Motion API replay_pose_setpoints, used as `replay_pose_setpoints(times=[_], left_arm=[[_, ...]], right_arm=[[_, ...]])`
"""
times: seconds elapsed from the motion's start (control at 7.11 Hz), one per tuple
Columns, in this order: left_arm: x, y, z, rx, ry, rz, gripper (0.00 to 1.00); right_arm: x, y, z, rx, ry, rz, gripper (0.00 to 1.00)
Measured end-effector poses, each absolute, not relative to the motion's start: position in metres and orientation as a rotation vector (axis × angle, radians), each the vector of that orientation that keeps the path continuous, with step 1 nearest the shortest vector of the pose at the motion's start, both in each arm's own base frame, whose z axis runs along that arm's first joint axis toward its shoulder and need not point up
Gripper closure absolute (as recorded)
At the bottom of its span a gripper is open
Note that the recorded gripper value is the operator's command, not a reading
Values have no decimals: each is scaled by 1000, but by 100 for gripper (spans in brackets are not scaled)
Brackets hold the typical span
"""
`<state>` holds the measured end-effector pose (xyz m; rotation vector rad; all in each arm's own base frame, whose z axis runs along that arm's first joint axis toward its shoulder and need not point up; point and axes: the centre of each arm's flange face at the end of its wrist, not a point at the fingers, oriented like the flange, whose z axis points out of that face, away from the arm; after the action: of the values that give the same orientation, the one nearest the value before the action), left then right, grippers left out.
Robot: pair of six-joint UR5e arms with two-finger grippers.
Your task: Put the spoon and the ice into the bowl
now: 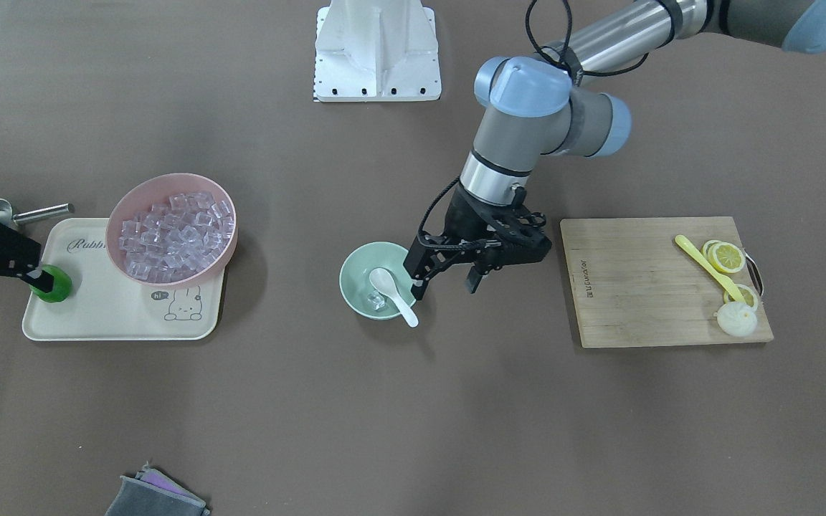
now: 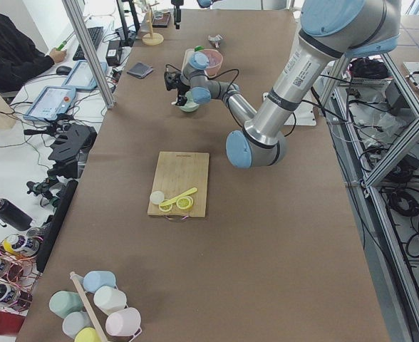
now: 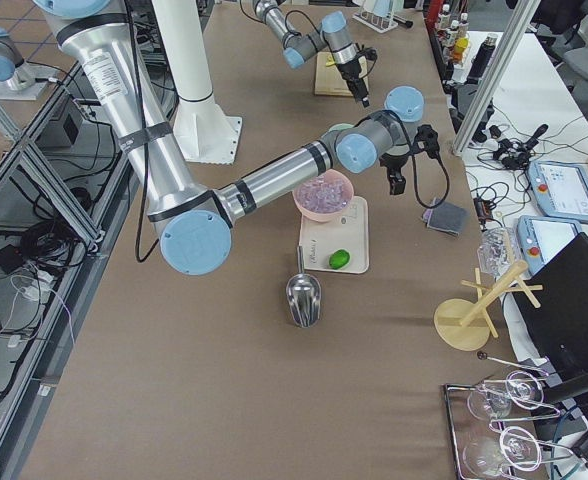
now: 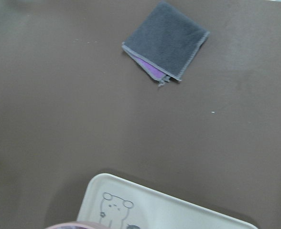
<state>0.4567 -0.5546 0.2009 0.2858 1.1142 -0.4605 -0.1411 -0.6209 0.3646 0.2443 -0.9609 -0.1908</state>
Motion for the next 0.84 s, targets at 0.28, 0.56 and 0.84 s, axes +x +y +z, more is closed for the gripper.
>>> replay_pose_setpoints(times=[0.28, 0.56, 0.84], left_arm=[[353, -574, 226, 339, 992, -285, 2], [254, -582, 285, 402, 883, -97, 2], [139, -579, 361, 433, 801, 9, 2]], right_arm=[[-72, -622, 414, 188, -819, -279, 0], [9, -602, 473, 57, -690, -327, 0], [56, -552, 505, 12, -679, -286, 0]])
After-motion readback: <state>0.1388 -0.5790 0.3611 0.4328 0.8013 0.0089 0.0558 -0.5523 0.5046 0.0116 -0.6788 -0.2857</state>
